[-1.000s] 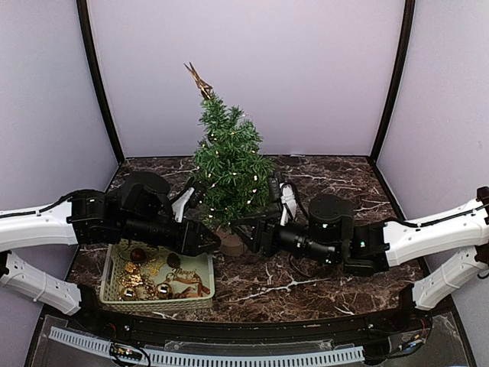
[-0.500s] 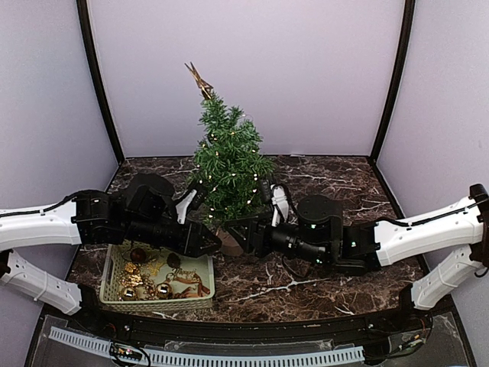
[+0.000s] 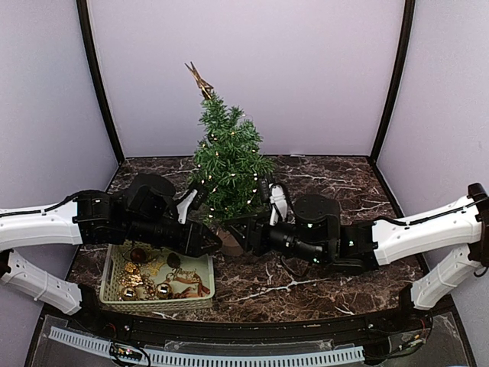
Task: Decorate the small christmas tree
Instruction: Hang the ornament pinecone on the branch.
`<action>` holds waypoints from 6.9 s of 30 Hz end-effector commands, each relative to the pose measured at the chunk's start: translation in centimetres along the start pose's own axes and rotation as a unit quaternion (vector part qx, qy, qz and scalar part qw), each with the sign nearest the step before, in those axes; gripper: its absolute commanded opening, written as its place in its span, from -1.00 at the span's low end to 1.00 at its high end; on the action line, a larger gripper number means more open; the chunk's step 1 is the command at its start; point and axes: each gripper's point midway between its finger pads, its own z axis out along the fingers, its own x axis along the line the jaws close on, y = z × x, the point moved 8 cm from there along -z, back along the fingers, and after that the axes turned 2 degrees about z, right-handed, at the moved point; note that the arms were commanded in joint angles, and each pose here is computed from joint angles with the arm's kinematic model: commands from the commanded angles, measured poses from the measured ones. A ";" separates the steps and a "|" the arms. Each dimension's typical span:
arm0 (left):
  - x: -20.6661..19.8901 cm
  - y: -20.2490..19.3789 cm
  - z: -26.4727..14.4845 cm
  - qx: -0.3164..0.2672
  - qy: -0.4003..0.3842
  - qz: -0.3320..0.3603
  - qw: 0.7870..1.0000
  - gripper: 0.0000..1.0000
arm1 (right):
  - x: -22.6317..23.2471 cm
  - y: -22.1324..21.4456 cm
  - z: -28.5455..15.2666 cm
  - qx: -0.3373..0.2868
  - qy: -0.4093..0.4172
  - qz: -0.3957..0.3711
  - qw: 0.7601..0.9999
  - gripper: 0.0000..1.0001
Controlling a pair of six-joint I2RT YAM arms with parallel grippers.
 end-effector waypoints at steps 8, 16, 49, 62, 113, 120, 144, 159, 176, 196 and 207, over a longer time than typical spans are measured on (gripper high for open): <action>-0.3 -0.2 -0.2 -0.003 -0.016 0.005 1.000 -0.17 | 1.0 0.5 0.8 -0.003 -0.002 -0.003 1.000 -0.29; -0.3 -0.2 -0.2 -0.004 -0.018 0.008 1.000 -0.17 | 1.2 0.4 1.0 -0.001 -0.002 -0.008 1.000 -0.51; -0.3 -0.2 -0.1 -0.005 -0.018 0.006 1.000 -0.17 | 2.1 1.5 -0.3 -0.022 0.001 -0.010 1.000 -0.13; -0.3 -0.2 -0.1 -0.005 -0.020 0.006 1.000 -0.17 | 2.2 0.4 0.7 -0.001 -0.025 -0.024 0.999 -0.24; 0.0 -0.6 1.0 0.000 -0.019 0.001 1.000 -0.17 | 1.3 -0.6 0.8 0.009 -0.050 -0.023 0.998 -1.00; 0.0 -0.4 1.4 -0.009 -0.015 0.004 1.000 -0.17 | 1.2 -0.5 0.9 0.005 -0.056 -0.023 0.998 -1.00; 1.0 -0.5 2.4 -0.028 0.014 0.002 1.000 -0.16 | 0.6 -1.2 1.5 0.010 -0.081 -0.018 0.997 -1.00; 1.4 -0.1 2.8 -0.052 0.031 -0.007 0.998 -0.15 | 0.5 -1.2 1.7 0.006 -0.089 -0.013 0.996 -1.00; 1.8 0.8 2.8 -0.095 0.022 -0.041 0.994 -0.08 | 0.7 -0.5 1.2 -0.009 -0.088 -0.005 0.996 -1.00; 2.5 0.3 3.9 -0.074 0.015 -0.050 0.996 0.01 | 0.5 -0.5 1.1 -0.013 -0.096 0.005 0.995 -0.94; 2.8 -0.4 3.2 -0.075 0.009 -0.040 0.996 0.17 | 0.9 0.3 0.0 -0.029 -0.063 0.005 0.998 -0.62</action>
